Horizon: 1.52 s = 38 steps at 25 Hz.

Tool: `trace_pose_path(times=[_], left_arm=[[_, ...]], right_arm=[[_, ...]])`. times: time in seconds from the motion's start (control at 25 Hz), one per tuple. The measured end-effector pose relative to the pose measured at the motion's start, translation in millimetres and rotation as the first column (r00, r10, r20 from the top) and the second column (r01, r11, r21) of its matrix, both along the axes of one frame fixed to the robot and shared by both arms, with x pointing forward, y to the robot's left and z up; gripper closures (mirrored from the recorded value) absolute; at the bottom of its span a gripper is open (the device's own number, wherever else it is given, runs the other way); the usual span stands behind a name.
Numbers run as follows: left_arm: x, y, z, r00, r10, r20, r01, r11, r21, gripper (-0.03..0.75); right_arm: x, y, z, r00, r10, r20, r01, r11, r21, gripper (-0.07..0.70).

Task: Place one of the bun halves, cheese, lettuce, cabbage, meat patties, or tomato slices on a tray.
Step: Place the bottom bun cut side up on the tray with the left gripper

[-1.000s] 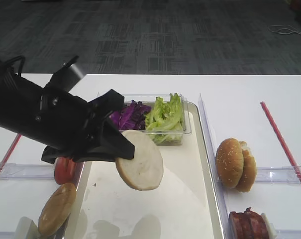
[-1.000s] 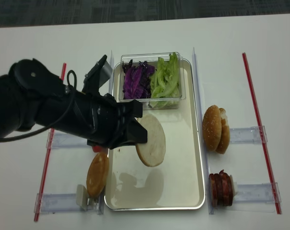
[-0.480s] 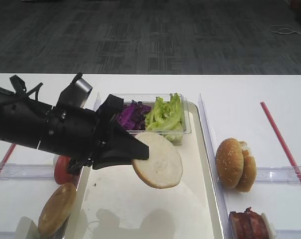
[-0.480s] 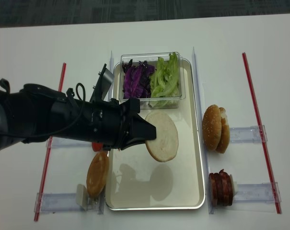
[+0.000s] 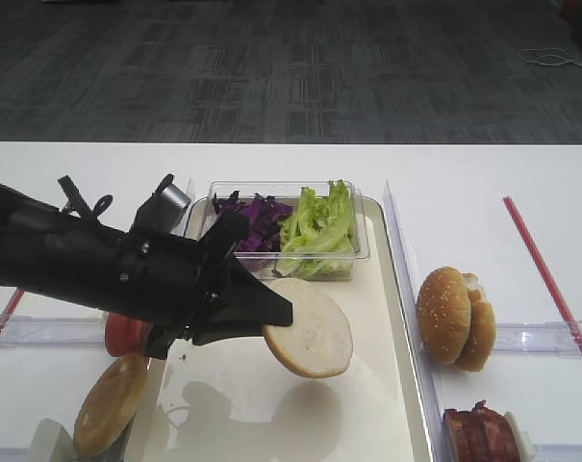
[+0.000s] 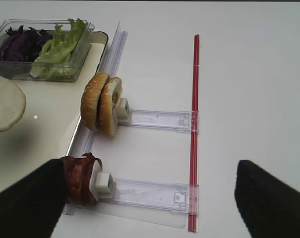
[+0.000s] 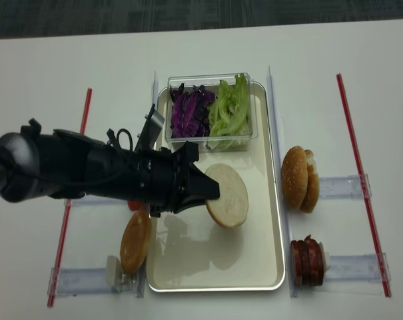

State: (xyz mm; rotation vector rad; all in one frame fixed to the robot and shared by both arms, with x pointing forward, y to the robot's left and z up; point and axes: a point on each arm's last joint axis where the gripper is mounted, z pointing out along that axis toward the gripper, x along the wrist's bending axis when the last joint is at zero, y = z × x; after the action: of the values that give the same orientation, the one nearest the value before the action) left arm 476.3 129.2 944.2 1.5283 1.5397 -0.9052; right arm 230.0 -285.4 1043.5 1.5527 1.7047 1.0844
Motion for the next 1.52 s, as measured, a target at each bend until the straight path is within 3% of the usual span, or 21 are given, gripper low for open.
trace_pose_path(times=[0.6, 1.04, 1.16, 1.4, 1.52], left_arm=[[4.3, -1.6, -34.7, 0.998, -0.015, -0.062, 0.017, 0.999, 0.038, 0.608], [4.7, -1.5, -42.1, 0.997, -0.015, -0.079, 0.019, 0.999, 0.049, 0.603], [4.7, -1.5, -42.1, 0.997, -0.015, -0.079, 0.019, 0.999, 0.049, 0.536], [5.0, -1.9, -41.4, 0.998, -0.018, -0.068, 0.021, 0.999, 0.040, 0.268], [6.6, -3.8, -37.9, 0.998, -0.003, -0.062, 0.003, 1.000, -0.003, 0.225]], right_arm=[[0.0, 0.0, 0.0, 1.000, 0.000, 0.000, 0.000, 1.000, 0.000, -0.043], [0.0, 0.0, 0.0, 1.000, 0.000, 0.000, 0.000, 1.000, 0.000, -0.043], [0.0, 0.0, 0.0, 1.000, 0.000, 0.000, 0.000, 1.000, 0.000, -0.043], [0.0, 0.0, 0.0, 1.000, 0.000, 0.000, 0.000, 1.000, 0.000, -0.043], [0.0, 0.0, 0.0, 1.000, 0.000, 0.000, 0.000, 1.000, 0.000, -0.043]])
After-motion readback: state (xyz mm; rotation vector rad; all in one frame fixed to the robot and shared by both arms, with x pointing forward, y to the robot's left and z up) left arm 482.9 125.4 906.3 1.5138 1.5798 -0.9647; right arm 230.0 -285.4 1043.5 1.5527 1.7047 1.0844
